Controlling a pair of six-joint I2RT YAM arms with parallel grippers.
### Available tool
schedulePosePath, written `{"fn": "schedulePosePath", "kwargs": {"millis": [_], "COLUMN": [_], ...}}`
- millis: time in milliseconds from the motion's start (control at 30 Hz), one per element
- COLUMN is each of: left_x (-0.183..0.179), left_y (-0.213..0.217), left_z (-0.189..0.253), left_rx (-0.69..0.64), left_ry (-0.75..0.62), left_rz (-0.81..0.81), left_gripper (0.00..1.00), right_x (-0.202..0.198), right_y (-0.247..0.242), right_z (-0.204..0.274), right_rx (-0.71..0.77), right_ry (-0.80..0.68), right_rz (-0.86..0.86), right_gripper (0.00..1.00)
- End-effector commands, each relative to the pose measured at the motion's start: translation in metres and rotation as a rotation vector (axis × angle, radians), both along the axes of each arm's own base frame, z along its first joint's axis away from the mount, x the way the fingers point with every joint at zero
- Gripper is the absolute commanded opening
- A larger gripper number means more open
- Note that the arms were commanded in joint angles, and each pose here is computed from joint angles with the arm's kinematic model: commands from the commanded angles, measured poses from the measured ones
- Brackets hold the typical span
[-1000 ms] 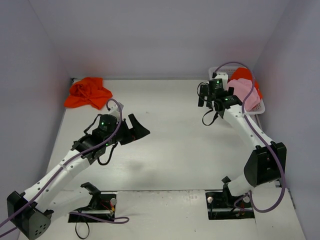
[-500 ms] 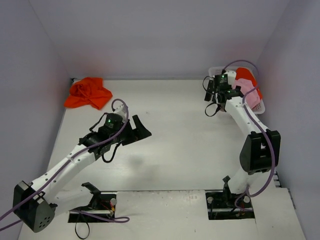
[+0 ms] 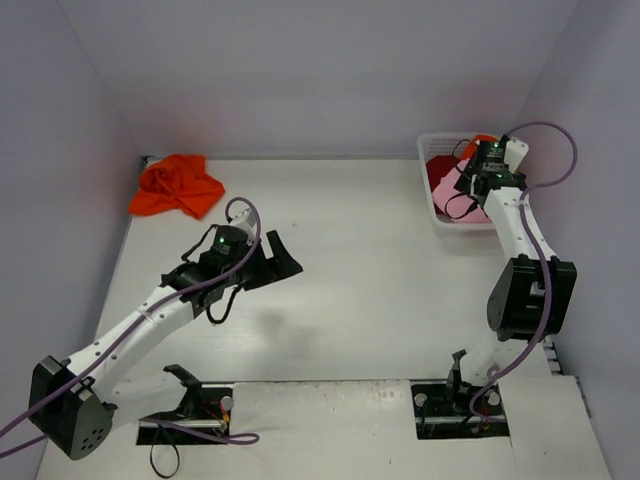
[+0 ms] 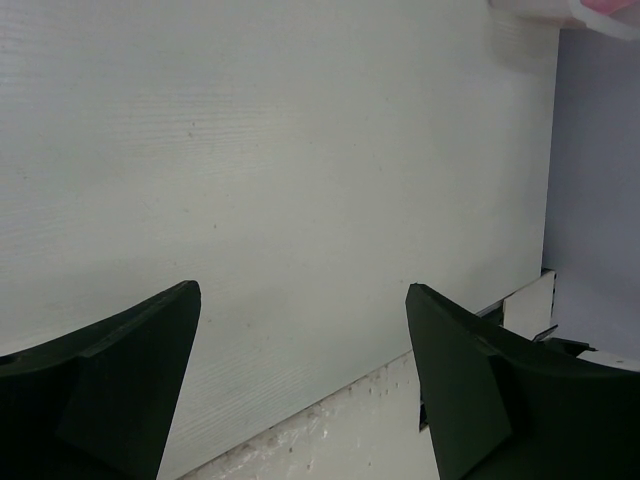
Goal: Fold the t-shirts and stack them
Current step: Grab the tshirt from the pile
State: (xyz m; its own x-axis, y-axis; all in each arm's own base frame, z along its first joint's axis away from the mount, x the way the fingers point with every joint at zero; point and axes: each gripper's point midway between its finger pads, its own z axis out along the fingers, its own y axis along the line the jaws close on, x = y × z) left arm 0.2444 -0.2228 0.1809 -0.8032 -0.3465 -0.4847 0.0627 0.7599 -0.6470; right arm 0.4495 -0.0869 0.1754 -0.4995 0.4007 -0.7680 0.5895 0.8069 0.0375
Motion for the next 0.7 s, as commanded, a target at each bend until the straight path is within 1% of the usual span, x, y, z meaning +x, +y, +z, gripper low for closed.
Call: {"fn": "schedulePosePath", "kwargs": {"millis": [0,33,100,200,233,300,333,467,567,667], "left_x": [0.012,0.011,0.009,0.009,0.01,0.011,0.011,0.012,0.013,0.015], "left_y": [-0.006,-0.007,-0.006,-0.005,-0.005,-0.007,-0.008,-0.011,-0.011,-0.013], "left_z": [0.028,0.026,0.027,0.025,0.024,0.023,0.022,0.017,0.016,0.013], "left_rx": [-0.045,-0.044,-0.046,-0.044,-0.043,-0.049,-0.052,-0.056,-0.058,-0.057], "left_ry": [-0.083,-0.078,-0.081,-0.08,-0.081,-0.075,-0.072,-0.058,-0.058,-0.055], "left_rz": [-0.01,-0.014,-0.016,-0.013,-0.014,-0.016,-0.017,-0.02,-0.02,-0.021], "left_gripper": [0.79,0.78,0.78,0.79,0.78,0.78,0.78,0.78,0.78,0.78], "right_x": [0.017,0.016,0.018,0.016,0.016,0.017,0.016,0.015,0.016,0.021], "right_y": [-0.017,-0.022,-0.033,-0.039,-0.04,-0.043,-0.046,-0.059,-0.062,-0.059], "right_z": [0.028,0.028,0.028,0.027,0.027,0.026,0.026,0.009,-0.002,-0.01], "right_rx": [-0.016,-0.024,-0.015,0.014,0.023,0.023,0.014,0.024,0.064,0.08], "right_ry": [-0.106,-0.111,-0.124,-0.139,-0.146,-0.152,-0.153,-0.129,-0.135,-0.149], "right_rz": [-0.057,-0.071,-0.082,-0.097,-0.097,-0.101,-0.111,-0.153,-0.16,-0.147], "right_gripper": [0.69,0.62,0.58,0.6,0.63,0.67,0.68,0.68,0.65,0.59]}}
